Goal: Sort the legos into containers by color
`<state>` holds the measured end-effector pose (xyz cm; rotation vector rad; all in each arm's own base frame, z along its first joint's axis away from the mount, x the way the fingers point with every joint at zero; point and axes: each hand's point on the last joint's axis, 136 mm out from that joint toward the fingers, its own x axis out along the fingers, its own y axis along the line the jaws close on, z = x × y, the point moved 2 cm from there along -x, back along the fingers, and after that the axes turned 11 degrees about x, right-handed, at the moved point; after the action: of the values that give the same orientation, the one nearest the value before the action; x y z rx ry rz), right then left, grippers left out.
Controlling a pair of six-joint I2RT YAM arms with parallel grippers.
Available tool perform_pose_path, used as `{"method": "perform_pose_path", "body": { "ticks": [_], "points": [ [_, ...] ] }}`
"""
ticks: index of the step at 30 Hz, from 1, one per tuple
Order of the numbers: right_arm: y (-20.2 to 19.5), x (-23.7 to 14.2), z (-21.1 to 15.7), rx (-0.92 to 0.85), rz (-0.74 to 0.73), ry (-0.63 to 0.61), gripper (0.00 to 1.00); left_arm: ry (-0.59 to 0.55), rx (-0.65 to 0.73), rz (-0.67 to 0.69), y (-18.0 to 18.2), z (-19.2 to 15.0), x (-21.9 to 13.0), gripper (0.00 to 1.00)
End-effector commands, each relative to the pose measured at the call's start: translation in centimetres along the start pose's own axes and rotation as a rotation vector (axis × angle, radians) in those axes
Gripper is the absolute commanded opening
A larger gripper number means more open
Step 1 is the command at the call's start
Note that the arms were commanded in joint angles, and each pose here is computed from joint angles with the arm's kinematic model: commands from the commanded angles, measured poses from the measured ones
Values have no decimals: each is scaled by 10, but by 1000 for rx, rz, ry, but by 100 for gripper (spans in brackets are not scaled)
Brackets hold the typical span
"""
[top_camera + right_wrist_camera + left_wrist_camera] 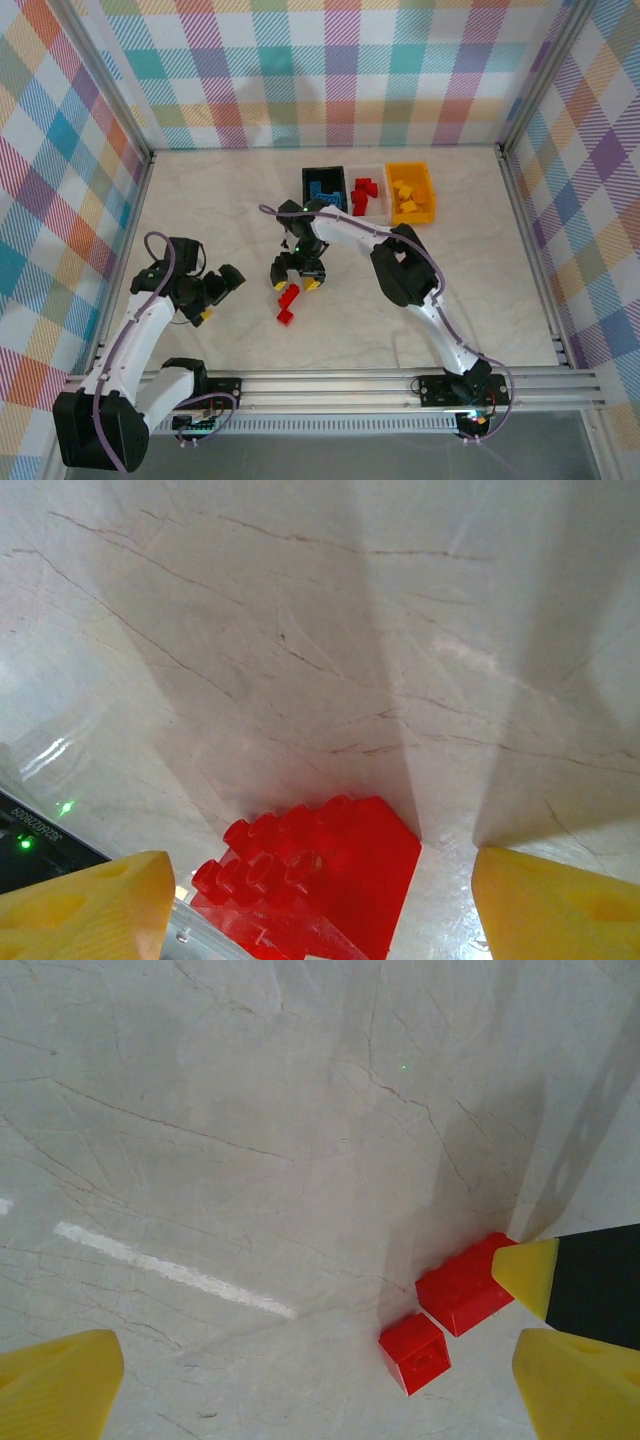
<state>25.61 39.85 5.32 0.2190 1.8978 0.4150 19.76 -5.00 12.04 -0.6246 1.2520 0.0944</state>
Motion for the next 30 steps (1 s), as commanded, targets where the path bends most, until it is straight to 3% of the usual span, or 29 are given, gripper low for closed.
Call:
{"method": "perform_pose_path", "body": {
  "ticks": [1,15,23,30],
  "points": [
    [-2,9,-7,38,-36,44,76,7,1,8,4,-3,-2,100],
    [22,2,4,21,-15,-11,64,5,0,5,5,-2,-2,100],
    [-7,-10,-11,17,-167,-51,70,4,-10,-4,5,-4,0,100],
    [-3,-6,-23,3,-136,8,74,7,-11,-9,4,-3,2,100]
  ]
}}
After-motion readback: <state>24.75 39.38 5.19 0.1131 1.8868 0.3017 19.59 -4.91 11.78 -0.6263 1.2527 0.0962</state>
